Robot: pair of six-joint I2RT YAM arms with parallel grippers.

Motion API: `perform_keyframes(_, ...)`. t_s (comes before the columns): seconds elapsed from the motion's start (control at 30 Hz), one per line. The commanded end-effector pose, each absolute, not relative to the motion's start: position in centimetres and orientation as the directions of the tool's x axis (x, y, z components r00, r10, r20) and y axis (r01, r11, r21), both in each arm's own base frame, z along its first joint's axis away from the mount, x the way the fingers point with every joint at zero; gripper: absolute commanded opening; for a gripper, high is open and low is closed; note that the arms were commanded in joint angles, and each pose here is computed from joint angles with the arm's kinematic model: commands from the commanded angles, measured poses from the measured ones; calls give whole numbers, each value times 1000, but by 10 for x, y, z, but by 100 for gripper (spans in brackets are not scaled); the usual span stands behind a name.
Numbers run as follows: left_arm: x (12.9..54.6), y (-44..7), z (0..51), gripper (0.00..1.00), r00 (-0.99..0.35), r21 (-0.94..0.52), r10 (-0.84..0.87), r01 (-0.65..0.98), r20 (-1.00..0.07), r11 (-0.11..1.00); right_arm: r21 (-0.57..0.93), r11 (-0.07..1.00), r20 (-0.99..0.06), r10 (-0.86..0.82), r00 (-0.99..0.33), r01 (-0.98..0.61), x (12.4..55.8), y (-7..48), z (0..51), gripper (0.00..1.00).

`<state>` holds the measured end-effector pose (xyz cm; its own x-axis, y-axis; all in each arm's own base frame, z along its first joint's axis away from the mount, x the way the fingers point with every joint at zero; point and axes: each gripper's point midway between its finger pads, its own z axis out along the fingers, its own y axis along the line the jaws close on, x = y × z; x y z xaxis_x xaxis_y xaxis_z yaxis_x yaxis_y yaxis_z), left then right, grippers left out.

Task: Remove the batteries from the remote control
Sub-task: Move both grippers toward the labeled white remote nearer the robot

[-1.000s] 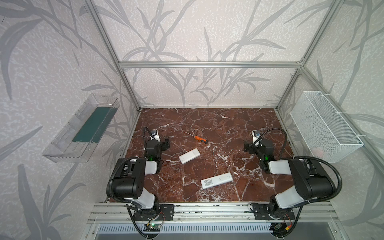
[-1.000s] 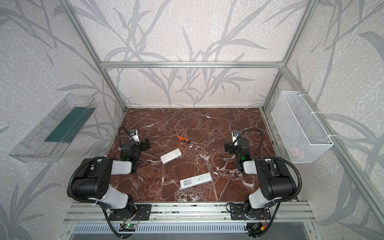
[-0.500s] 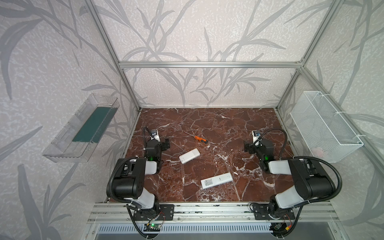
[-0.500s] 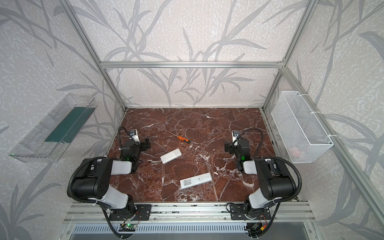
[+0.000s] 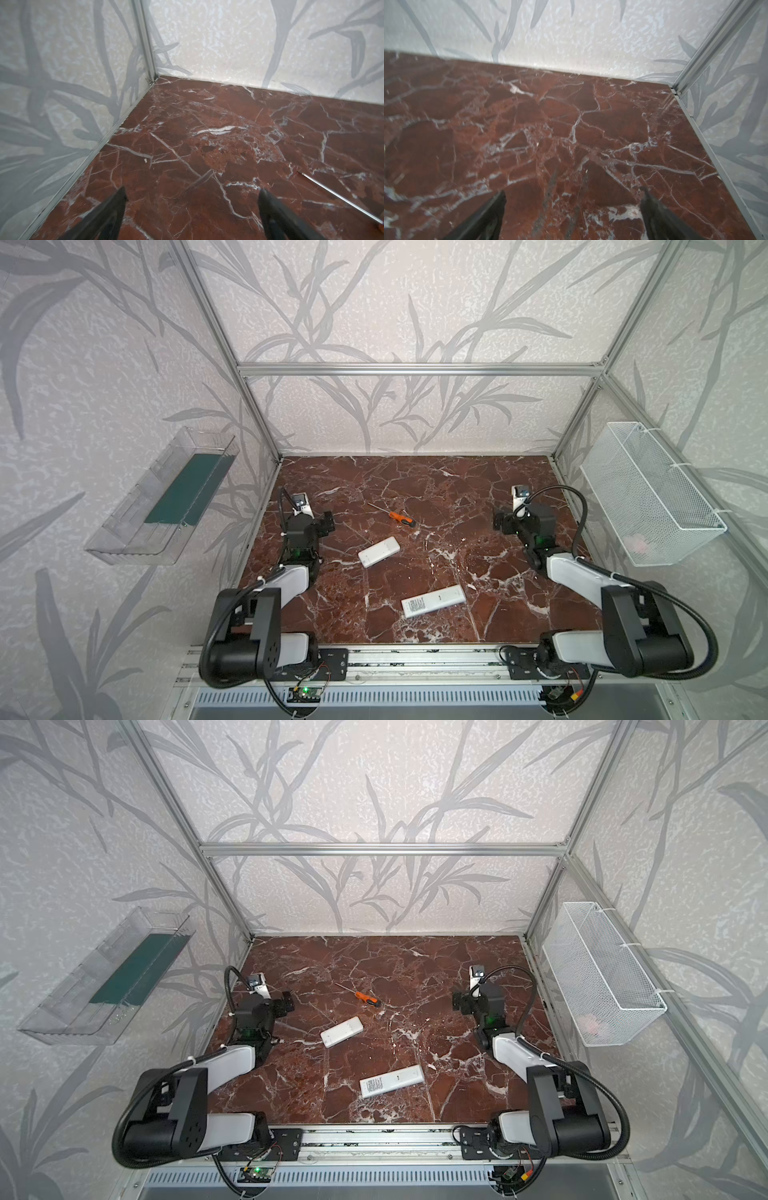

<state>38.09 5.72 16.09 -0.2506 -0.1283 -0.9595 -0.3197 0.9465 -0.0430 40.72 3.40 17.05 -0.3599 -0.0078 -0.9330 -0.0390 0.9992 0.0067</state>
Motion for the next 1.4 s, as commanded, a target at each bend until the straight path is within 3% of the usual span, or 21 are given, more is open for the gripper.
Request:
perform_keyframes(0.0,364,72,182,99,-239,-158,-289,-451,-927,878,191,982,-840,161,-518,-4,391,44,167,100)
perform_keyframes(0.07,358,67,200,99,-222,-255,-385,-454,-896,854,286,956,-782,189,-594,-73,381,66,173,100)
perform_keyframes(0.3,330,5,245,99,-307,-455,-502,-214,-809,864,566,813,-502,210,-839,-136,309,126,176,99)
perform_keyframes(0.63,270,-96,208,99,-622,-550,-404,51,-671,834,553,789,-396,-34,-918,-268,180,187,161,99)
perform_keyframes(0.83,238,-128,182,99,-731,-603,-345,113,-589,790,604,768,-285,-41,-958,-213,130,198,130,99)
perform_keyframes(1.07,221,-134,170,99,-798,-602,-301,95,-522,793,622,762,-256,-19,-966,-180,109,200,104,99)
perform_keyframes(1.37,238,-157,168,99,-843,-638,-264,116,-468,761,618,755,-210,-107,-972,-217,117,228,93,99)
